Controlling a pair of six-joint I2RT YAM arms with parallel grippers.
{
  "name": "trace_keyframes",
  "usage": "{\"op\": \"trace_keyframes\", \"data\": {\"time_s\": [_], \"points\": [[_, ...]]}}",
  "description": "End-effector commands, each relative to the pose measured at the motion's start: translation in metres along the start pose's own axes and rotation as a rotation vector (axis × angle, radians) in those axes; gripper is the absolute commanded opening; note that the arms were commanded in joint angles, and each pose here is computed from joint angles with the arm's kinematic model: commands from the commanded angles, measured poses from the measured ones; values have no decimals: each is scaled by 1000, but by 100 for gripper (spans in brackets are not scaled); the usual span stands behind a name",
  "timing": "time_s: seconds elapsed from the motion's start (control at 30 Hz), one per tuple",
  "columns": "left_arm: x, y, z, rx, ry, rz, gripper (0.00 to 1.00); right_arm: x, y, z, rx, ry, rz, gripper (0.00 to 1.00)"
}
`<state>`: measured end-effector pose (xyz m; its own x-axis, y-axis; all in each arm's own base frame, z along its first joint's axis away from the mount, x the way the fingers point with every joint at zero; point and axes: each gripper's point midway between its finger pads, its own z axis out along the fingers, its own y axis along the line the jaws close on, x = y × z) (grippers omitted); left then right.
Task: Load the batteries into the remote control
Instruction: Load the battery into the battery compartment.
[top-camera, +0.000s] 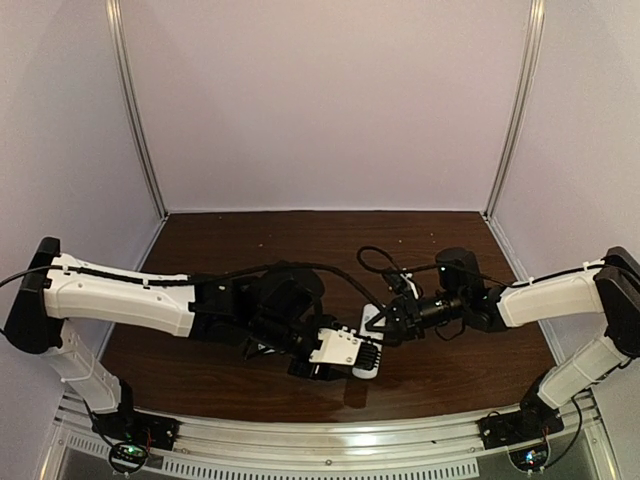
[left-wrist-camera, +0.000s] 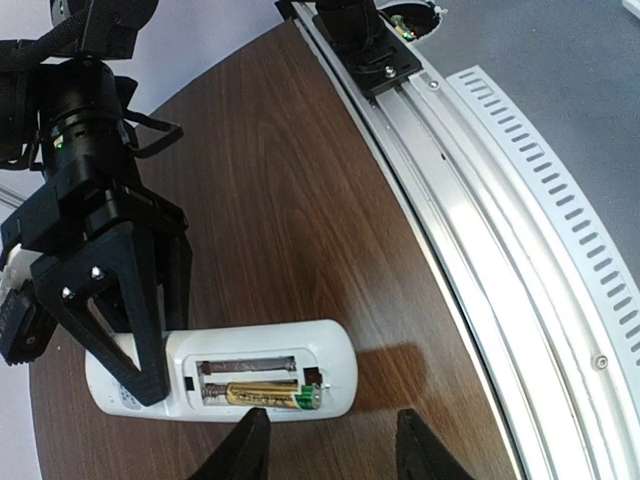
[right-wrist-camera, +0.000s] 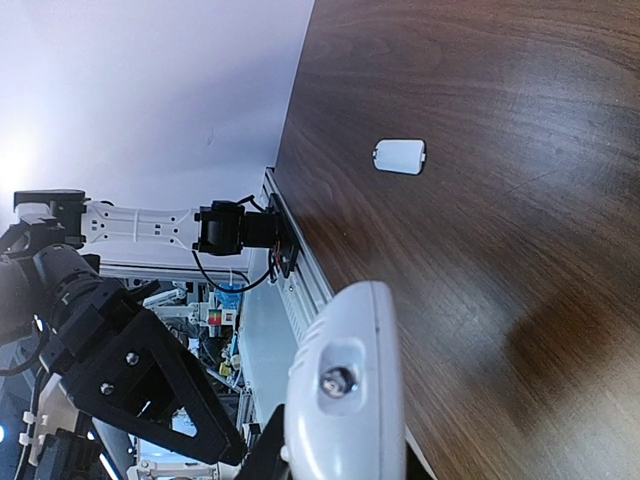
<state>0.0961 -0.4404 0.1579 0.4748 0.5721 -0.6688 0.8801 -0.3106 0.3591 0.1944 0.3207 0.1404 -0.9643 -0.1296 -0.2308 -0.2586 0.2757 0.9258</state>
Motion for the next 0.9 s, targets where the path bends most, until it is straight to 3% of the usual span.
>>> {"op": "trace_keyframes", "data": {"time_s": [0.0, 0.87], "points": [[-7, 11, 6, -20, 1, 35, 43, -2, 11, 4, -29, 12, -40, 1], [16, 7, 34, 20, 85, -38, 21, 6, 17, 8, -56, 30, -51, 1]]}}
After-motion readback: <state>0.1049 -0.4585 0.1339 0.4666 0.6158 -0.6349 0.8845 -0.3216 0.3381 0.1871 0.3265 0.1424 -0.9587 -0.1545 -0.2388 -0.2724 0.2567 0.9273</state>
